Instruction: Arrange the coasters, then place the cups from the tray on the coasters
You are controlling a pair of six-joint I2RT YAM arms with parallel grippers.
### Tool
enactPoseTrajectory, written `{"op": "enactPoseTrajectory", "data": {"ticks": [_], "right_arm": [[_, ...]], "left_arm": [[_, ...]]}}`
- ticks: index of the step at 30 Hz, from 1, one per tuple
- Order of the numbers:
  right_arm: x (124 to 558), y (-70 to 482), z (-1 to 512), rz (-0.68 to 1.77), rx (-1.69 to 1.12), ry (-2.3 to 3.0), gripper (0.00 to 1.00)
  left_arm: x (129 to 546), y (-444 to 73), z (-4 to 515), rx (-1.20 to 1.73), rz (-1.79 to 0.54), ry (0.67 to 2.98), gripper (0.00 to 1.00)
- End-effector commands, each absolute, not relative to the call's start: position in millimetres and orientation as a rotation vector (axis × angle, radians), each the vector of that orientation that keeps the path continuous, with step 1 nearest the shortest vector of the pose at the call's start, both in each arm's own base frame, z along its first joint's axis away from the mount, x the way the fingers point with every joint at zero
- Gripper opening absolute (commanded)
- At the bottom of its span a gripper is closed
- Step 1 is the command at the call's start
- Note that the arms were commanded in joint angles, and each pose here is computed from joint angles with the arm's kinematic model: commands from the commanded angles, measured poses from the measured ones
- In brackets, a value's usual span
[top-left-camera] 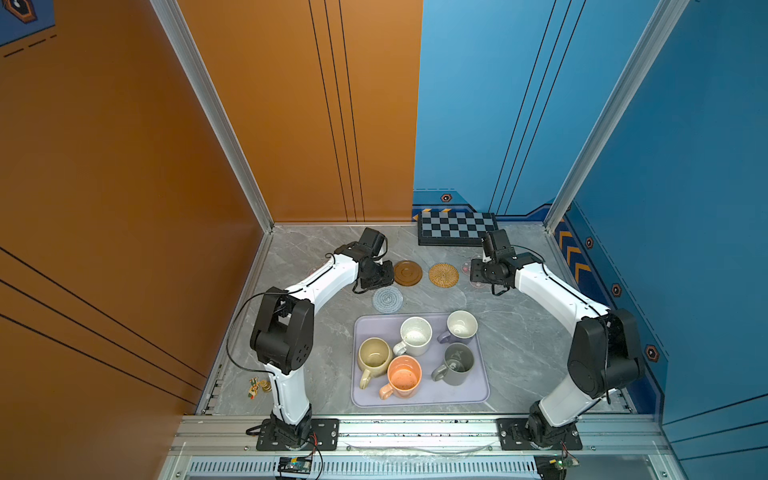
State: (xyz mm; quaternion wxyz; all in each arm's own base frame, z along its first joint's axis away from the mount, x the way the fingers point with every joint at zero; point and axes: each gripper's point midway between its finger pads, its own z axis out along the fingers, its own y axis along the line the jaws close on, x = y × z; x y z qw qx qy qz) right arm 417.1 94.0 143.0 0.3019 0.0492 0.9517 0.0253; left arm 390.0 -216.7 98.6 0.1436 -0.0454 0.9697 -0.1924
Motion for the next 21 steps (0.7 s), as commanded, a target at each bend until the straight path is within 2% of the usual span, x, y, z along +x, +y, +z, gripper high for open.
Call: {"op": "enactPoseTrajectory", "data": {"ticks": [1, 9, 21], "right_arm": [[416, 97, 156, 0.107, 0.135, 2.491, 0.59], [413, 103, 162, 0.116, 0.138, 2.476, 0.59], [412, 106, 167, 0.102, 0.134, 2.465, 0.60]], "left_arm": [[376, -204, 103, -0.099, -0.463, 2.785, 0.24], [366, -212, 83, -0.040, -0.390, 2.825, 0.23], [373, -226, 49, -0.033, -0.374, 2.871, 0.22]]}}
